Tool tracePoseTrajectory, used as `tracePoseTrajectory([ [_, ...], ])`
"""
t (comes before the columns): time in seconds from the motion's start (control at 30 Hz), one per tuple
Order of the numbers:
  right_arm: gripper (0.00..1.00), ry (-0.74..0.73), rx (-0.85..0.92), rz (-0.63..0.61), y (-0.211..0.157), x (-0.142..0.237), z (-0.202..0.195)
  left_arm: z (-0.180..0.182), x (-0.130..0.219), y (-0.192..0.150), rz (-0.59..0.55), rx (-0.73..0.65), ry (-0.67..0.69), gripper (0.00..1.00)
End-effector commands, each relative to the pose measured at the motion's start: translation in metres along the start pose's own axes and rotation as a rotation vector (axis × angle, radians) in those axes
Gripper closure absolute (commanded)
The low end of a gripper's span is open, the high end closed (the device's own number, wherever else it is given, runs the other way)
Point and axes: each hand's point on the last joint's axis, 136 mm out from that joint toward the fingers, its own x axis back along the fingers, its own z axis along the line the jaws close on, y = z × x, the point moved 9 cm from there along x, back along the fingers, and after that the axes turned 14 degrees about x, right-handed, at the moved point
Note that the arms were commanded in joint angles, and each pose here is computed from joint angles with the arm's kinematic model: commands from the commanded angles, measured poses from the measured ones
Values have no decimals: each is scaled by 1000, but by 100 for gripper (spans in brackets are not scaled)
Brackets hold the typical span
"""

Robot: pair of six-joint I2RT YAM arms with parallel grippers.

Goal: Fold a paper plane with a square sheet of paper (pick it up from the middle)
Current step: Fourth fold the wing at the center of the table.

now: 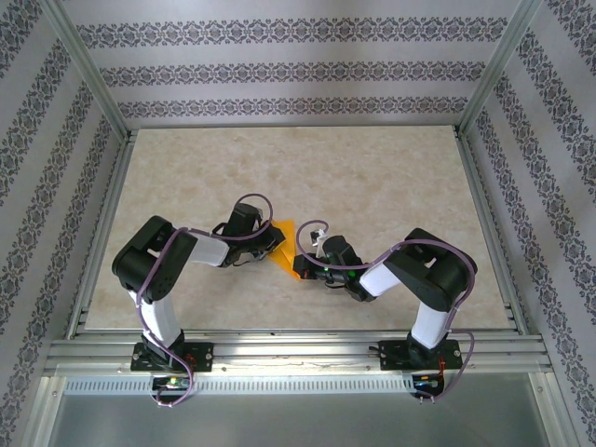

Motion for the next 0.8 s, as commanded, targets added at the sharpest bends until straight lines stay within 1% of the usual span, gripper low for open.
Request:
tracePoseTrajectory([
  [0.0, 99, -103, -35, 102, -19, -1, -20, 9, -6, -4, 35, -16, 58, 91],
  [0.1, 97, -98, -32, 96, -18, 1, -18, 12, -8, -4, 43, -23, 79, 91],
  [0.17, 91, -92, -24, 89, -15, 3, -16, 15, -8, -5, 48, -21, 89, 91],
  [0.23, 90, -83, -14, 78, -12, 5, -12, 16, -8, -5, 49, -23, 92, 91],
  [0.3, 84, -83, -15, 81, -11, 8, -10, 17, -8, -5, 52, -27, 100, 91],
  [0.37, 83, -75, -15, 72, -9, 13, -6, 18, -8, -5, 56, -32, 105, 91],
  [0.43, 77, -82, -11, 71, -6, 18, -3, 19, -8, -6, 61, -34, 107, 91],
  [0.53, 75, -101, -7, 70, -1, 26, 0, 17, -8, -6, 62, -36, 101, 92],
  [0.57, 72, -110, -8, 62, 1, 30, 2, 18, -8, -7, 64, -37, 103, 92],
  [0.63, 71, -88, -8, 53, 7, 35, 8, 19, -8, -7, 64, -37, 103, 92],
  [0.7, 72, -68, -18, 69, 15, 37, 14, 19, -7, -7, 62, -36, 95, 92],
  [0.77, 79, -41, -19, 78, 21, 37, 20, 20, -7, -8, 63, -37, 95, 92],
])
